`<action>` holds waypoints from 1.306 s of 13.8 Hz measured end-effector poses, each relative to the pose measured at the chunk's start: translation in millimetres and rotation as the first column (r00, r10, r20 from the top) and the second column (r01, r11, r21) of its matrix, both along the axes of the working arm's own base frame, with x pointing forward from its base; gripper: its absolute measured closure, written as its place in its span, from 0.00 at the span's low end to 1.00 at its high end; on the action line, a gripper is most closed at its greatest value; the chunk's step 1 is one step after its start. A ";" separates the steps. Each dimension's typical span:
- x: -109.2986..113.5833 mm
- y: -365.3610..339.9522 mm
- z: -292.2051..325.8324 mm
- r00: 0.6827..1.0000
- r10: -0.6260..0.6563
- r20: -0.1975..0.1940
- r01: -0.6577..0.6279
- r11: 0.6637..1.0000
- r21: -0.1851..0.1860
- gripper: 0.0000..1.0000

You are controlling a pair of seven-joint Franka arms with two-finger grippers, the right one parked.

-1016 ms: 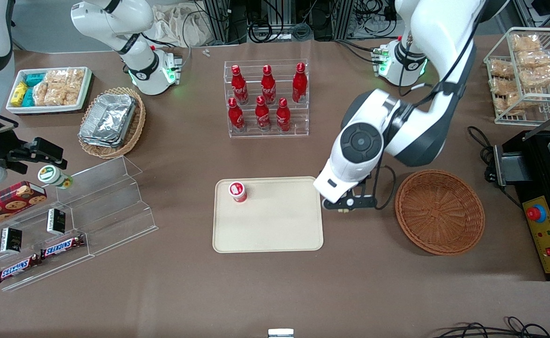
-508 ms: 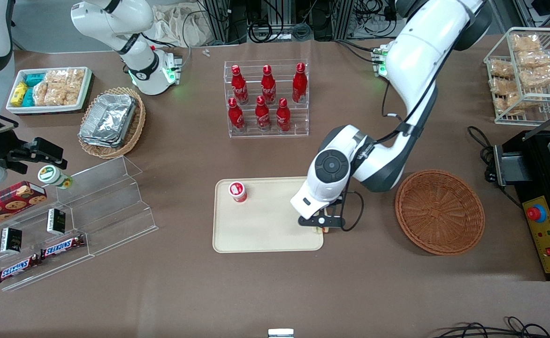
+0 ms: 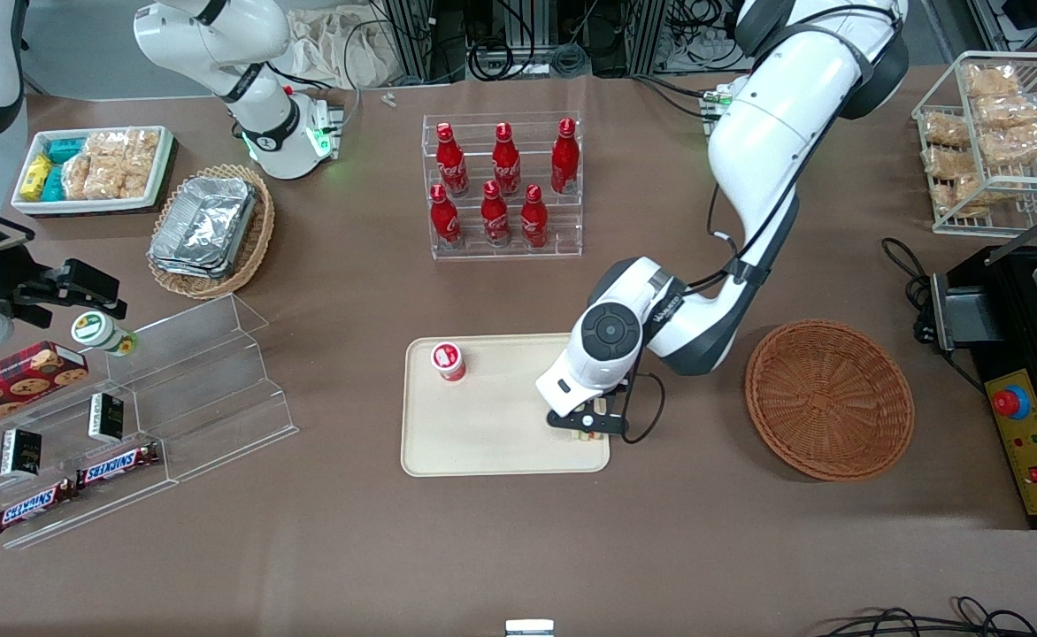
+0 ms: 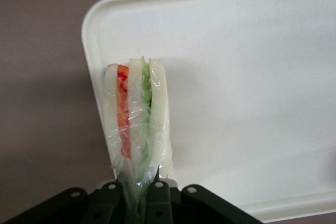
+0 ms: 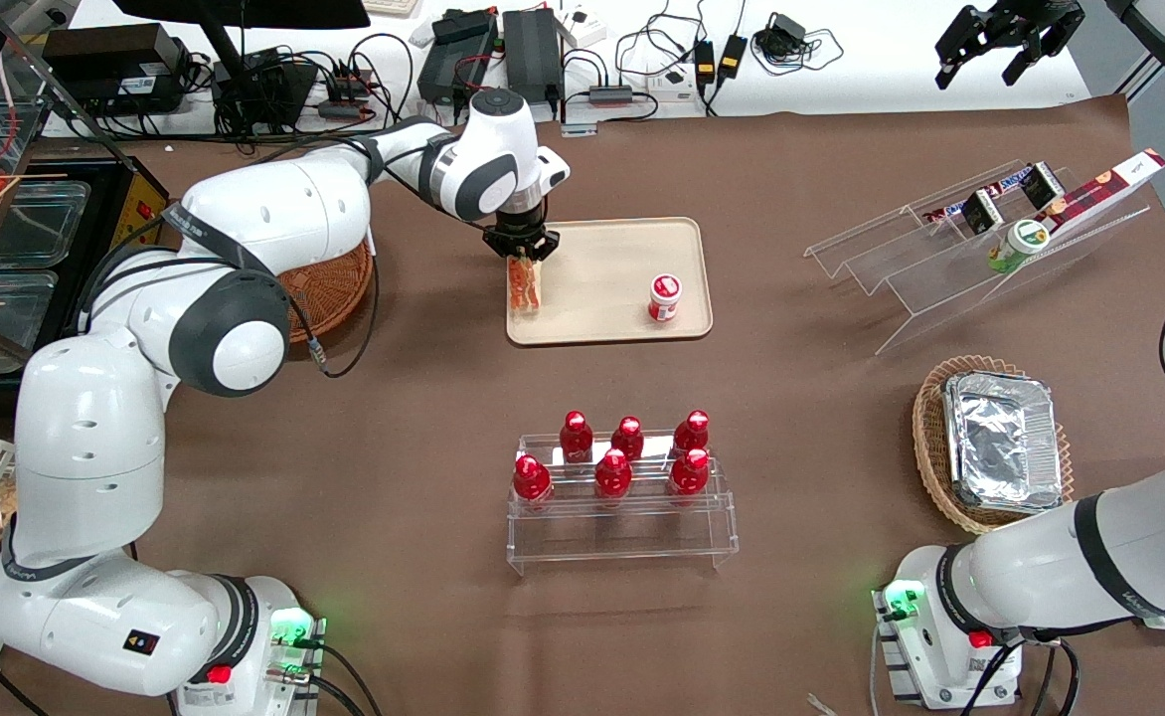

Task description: Place sandwich from basket to tray

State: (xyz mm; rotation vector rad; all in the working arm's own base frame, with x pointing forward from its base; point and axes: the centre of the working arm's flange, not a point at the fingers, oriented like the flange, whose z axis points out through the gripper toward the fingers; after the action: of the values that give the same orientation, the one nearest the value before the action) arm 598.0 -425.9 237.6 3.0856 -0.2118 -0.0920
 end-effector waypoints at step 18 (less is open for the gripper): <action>9.4 31.4 106.1 0.999 0.041 -0.003 -0.041 0.998 0.052 0.00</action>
State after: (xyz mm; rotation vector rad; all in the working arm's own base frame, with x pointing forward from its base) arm 607.5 -394.5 343.7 3.1392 -0.1479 -0.1041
